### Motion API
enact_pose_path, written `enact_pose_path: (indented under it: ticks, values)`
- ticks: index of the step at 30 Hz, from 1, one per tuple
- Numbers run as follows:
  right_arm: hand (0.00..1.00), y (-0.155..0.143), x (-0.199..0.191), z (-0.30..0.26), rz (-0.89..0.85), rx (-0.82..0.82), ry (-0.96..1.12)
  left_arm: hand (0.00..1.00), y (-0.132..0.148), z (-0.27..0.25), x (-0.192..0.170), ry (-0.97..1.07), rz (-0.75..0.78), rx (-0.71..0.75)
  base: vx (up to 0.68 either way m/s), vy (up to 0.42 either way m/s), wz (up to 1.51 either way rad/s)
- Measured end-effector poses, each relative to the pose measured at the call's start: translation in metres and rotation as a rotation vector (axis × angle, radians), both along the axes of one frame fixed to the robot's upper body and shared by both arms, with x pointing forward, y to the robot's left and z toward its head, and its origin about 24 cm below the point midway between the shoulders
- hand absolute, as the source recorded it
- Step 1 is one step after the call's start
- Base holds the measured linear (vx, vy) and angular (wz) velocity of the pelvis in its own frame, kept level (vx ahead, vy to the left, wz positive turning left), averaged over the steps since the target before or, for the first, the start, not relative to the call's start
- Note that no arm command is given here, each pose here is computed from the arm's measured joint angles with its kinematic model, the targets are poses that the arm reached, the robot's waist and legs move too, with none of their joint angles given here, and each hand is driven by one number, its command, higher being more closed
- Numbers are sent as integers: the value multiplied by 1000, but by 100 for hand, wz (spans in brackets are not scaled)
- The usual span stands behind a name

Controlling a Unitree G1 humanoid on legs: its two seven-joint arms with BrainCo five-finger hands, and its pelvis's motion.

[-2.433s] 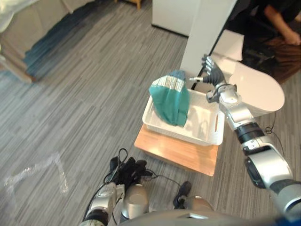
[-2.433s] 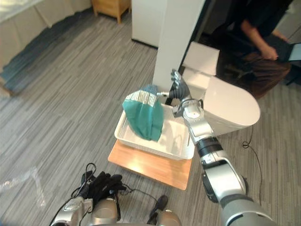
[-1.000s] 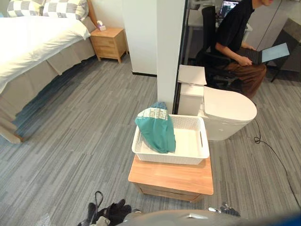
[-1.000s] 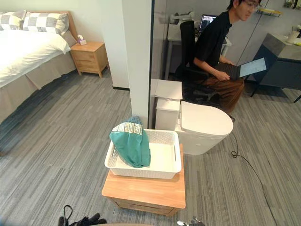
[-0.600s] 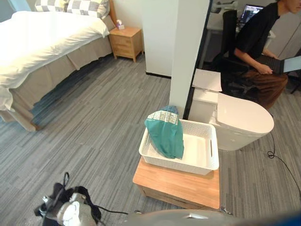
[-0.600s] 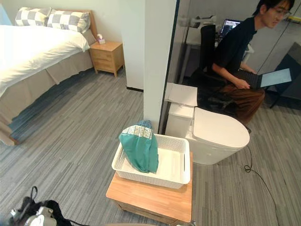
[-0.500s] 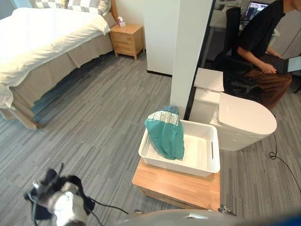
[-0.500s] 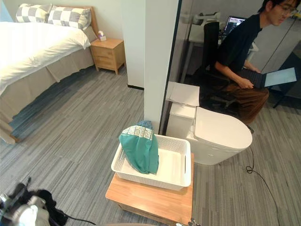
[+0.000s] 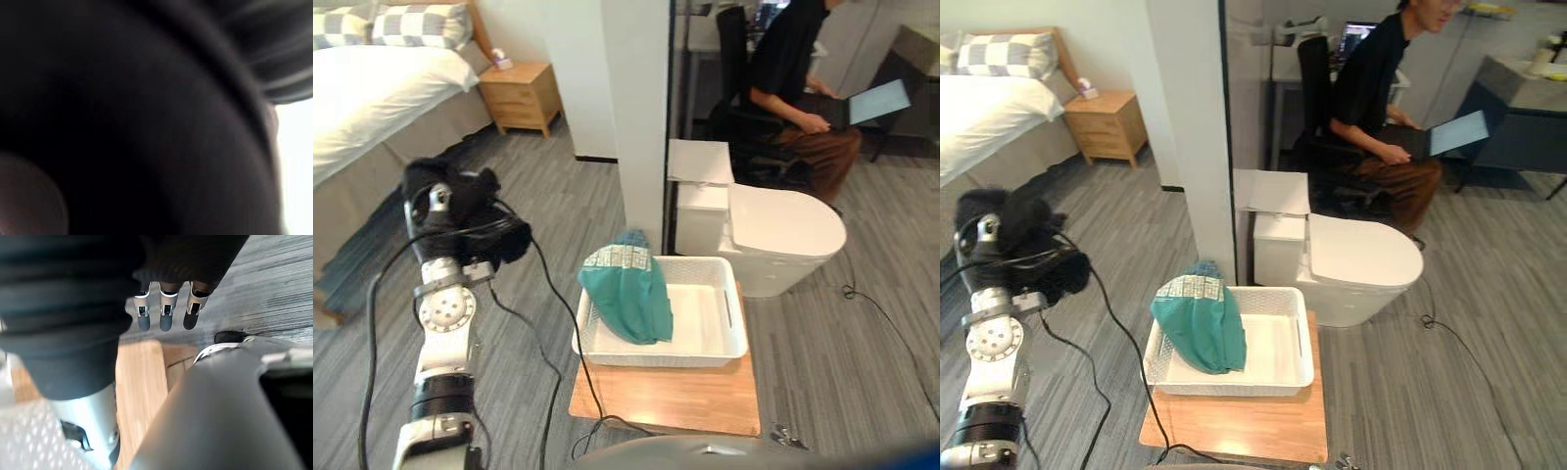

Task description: Tidy the bed and pick cloth on bed and put in laundry

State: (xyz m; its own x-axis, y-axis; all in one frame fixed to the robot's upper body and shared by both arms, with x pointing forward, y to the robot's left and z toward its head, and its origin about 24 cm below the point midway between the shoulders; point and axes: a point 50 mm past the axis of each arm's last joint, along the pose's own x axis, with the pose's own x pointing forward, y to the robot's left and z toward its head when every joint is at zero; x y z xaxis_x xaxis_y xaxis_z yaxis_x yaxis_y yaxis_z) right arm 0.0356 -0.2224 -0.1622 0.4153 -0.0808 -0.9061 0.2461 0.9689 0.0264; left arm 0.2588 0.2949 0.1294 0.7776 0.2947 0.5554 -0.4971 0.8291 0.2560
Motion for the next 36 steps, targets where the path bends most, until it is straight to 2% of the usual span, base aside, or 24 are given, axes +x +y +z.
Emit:
enact_pose_path:
  ticks: [13,18,22,29,36]
  values:
    - [0,0,-6,0,-26,-1,-1,100,-21,33,1,-105,-201,67,-108,-18,-4]
    - [0,0,-6,0,-26,-3,1,100,-63,26,9,-16,-349,92,-10,1,-4]
    - [0,1,1,0,-13,-7,-10,100,-69,7,18,146,-302,130,19,-5,-15]
    - [0,4,8,1,39,-7,14,100,-50,-34,35,392,-149,102,19,-6,-14]
    - [0,6,18,4,75,-8,-11,100,-32,-29,46,412,-43,155,-15,-15,-12]
